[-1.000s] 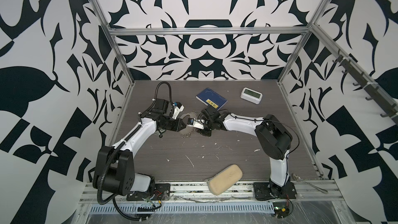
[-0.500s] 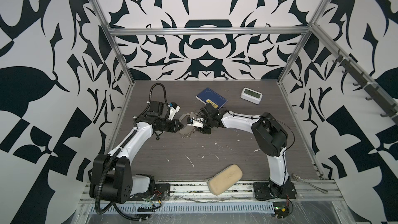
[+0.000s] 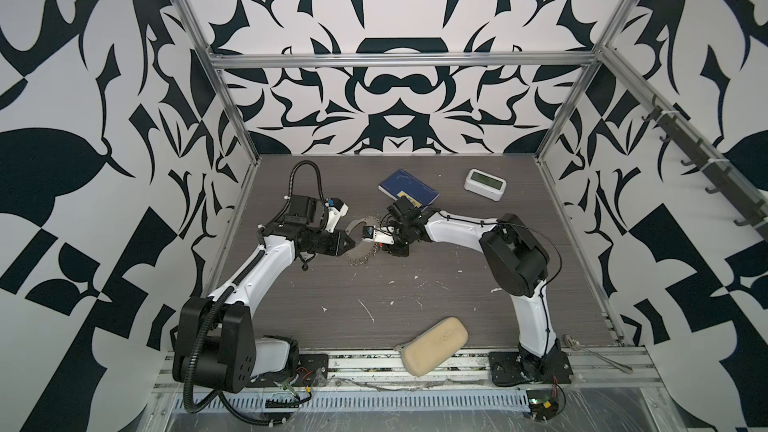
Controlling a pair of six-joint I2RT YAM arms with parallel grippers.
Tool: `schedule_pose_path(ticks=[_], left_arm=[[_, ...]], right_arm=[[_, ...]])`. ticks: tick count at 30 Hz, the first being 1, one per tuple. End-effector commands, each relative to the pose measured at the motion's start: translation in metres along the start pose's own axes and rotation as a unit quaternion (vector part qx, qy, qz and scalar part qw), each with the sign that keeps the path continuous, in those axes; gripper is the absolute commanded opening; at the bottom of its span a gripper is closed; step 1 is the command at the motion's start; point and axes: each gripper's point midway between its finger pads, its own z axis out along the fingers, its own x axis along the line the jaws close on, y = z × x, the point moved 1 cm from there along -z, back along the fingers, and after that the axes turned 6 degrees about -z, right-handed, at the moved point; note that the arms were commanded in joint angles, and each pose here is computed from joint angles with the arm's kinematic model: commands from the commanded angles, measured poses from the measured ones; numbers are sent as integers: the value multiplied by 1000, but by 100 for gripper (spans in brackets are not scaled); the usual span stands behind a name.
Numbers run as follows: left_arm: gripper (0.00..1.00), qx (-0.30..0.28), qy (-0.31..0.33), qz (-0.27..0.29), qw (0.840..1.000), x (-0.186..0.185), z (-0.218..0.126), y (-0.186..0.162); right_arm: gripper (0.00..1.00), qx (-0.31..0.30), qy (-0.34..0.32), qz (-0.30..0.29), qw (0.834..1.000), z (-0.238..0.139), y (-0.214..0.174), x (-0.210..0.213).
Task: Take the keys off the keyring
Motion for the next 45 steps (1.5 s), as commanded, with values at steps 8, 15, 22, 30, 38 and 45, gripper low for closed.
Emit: schedule_pose_path(ticks=[8, 15, 22, 30, 38, 45], left_arm=[[14, 6, -9, -12, 1000, -2, -1, -6], [14, 6, -10, -15, 1000, -2, -1, -6], [14, 6, -10, -16, 1000, -2, -1, -5], [14, 5, -10, -14, 1000, -3, -2, -5], [13, -7, -10, 6, 1000, -7, -8, -1], [9, -59, -23, 111, 992, -39, -44, 13]], right_arm=[[17, -23, 7, -9, 1000, -13, 18, -5], [19, -24, 7, -8, 1000, -11, 20, -8], [18, -20, 16, -4, 1000, -6, 17, -6], [11, -11, 19, -5, 1000, -7, 14, -5], [0, -4, -9, -21, 1000, -35, 23, -13], [0, 31, -62, -60, 996, -96, 31, -20]])
